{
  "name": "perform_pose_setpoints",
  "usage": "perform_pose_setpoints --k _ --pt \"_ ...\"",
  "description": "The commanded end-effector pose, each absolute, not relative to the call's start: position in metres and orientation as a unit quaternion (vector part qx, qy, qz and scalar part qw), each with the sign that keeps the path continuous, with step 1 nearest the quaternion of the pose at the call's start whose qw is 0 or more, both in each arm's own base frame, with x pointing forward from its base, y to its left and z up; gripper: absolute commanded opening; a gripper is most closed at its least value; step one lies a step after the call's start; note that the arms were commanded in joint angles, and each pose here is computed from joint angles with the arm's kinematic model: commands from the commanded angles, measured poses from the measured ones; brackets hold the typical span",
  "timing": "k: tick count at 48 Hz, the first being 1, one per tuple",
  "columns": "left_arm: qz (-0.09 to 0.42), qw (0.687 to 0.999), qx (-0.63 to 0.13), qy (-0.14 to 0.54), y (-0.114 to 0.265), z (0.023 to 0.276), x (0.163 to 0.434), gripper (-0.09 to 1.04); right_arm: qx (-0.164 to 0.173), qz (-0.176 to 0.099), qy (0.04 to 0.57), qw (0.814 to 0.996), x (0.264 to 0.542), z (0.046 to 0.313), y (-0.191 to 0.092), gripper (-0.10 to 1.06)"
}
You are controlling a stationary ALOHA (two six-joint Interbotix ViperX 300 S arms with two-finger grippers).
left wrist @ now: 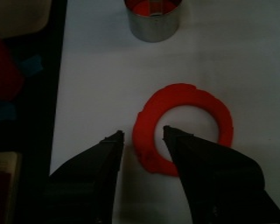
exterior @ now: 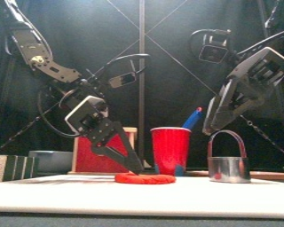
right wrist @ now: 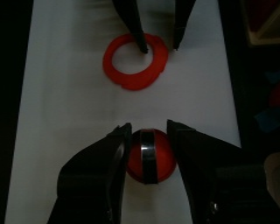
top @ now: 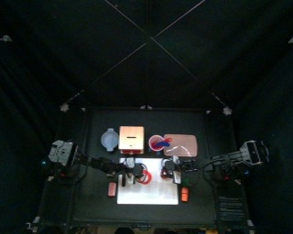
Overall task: Get the cutter from the drawer then cut the dough then place the extra dough in the bowl
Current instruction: Place the extra dough in the bowl
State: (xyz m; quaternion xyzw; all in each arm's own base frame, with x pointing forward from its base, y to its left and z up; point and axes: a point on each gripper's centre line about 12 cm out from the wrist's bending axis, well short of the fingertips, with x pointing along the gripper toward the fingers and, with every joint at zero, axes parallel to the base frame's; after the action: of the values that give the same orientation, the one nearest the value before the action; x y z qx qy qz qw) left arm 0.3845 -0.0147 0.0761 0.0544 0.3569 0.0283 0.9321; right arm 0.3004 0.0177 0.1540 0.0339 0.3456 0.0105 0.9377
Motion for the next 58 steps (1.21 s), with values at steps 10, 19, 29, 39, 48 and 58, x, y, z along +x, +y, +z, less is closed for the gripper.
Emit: perform_pose_setpoints --k 10,19,29,39,48,58 --pt "0.015 0.929 0.044 0.368 -0.018 0.081 0.390 0.67 0.036 0.012 0.329 0.944 0.306 0.164 0.019 0.76" --pt "0.013 0.929 0.044 0.368 -0.019 0.081 0.389 0.64 0.036 0.012 0.327 0.944 0.307 0.165 0.019 0.76" --pt "0.034 0.951 0.065 0.302 -0.014 0.107 0.395 0.58 0.036 0.011 0.328 0.944 0.307 0.165 0.018 0.76" --pt "0.035 0.961 0.077 0.262 -0.012 0.134 0.395 0.57 0.036 0.009 0.325 0.945 0.308 0.167 0.017 0.76" --pt "0.039 0.979 0.090 0.176 -0.005 0.200 0.388 0.57 0.032 0.006 0.324 0.945 0.309 0.167 0.013 0.76" --pt "0.087 0.985 0.139 0.061 0.032 0.279 0.356 0.57 0.026 0.001 0.320 0.947 0.310 0.168 0.008 0.76"
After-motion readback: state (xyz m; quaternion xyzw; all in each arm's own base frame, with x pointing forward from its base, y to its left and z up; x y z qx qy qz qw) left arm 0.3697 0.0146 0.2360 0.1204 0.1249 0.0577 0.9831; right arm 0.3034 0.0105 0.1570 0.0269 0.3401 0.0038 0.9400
